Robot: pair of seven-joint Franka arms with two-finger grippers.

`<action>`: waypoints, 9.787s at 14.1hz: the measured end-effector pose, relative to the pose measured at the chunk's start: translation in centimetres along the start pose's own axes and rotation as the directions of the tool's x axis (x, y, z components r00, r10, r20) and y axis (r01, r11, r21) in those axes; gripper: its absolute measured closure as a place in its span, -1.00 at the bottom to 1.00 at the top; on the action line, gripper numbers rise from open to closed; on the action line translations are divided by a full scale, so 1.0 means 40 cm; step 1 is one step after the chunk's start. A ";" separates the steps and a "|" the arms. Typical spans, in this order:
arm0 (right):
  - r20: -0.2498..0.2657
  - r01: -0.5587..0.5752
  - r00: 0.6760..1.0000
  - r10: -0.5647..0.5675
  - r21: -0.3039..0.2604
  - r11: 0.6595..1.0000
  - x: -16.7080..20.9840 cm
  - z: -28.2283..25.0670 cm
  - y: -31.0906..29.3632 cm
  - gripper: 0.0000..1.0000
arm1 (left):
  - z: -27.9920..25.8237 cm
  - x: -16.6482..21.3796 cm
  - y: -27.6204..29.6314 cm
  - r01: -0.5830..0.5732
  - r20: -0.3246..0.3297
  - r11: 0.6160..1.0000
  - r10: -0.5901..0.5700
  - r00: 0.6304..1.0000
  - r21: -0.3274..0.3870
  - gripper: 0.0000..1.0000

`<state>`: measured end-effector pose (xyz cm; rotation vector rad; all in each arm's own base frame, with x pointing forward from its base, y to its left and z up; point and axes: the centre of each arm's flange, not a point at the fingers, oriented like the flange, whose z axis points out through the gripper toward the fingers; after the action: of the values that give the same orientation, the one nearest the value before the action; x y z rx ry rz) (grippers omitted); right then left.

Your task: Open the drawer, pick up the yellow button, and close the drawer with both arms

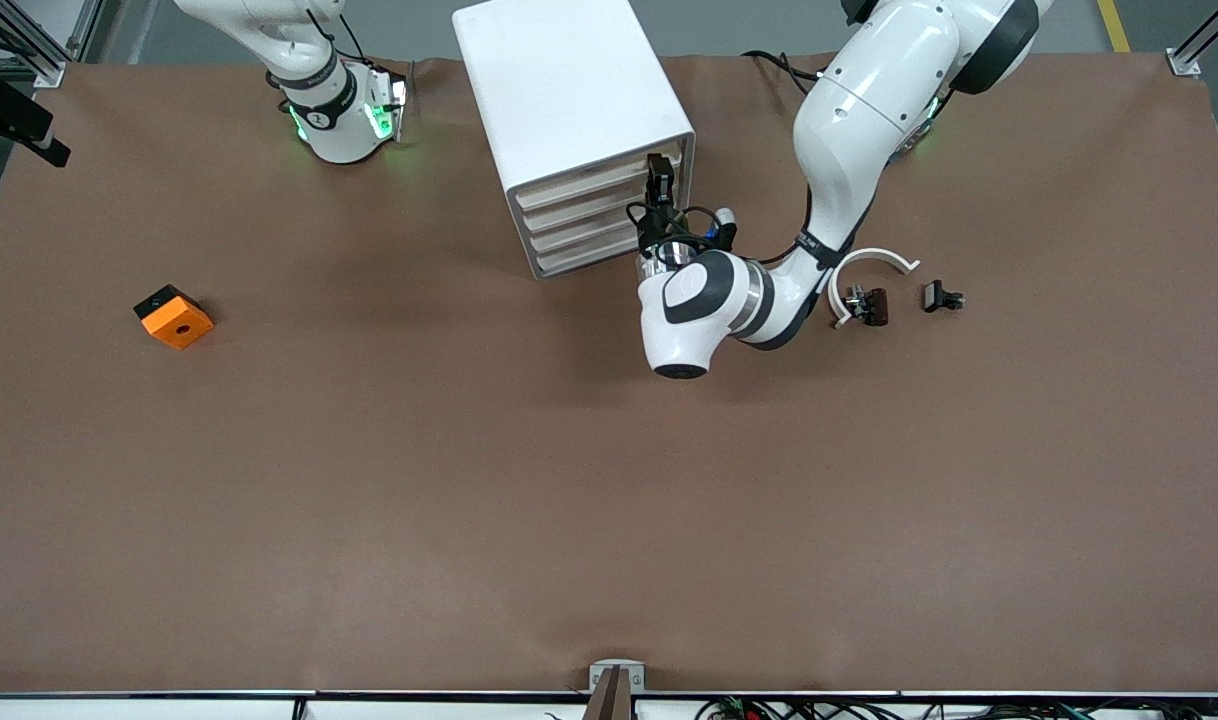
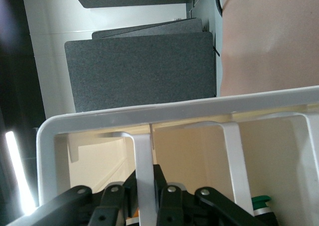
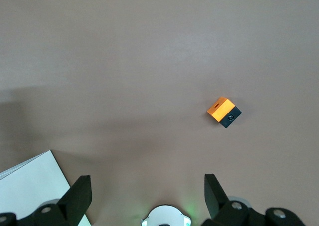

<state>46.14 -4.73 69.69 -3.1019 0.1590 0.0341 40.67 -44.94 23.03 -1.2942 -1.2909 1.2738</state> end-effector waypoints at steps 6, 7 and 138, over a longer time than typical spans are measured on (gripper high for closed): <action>-0.010 0.003 1.000 -0.003 0.000 1.000 0.000 -0.008 -0.004 -1.00 | -0.013 0.010 0.001 0.003 0.012 1.000 -0.003 1.000 0.000 0.78; -0.011 0.003 1.000 -0.003 0.000 1.000 0.000 -0.008 -0.004 -1.00 | -0.023 0.018 0.001 0.003 0.021 1.000 -0.003 1.000 0.000 0.78; -0.005 -0.017 1.000 0.017 -0.069 0.997 0.333 1.042 0.130 -1.00 | -0.010 -0.221 -0.260 -0.952 -0.699 0.201 0.647 0.305 -0.230 -1.00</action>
<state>58.03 -9.73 27.56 -3.1696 0.1878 0.0335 40.74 -52.98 34.07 -2.9243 -0.5234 1.0255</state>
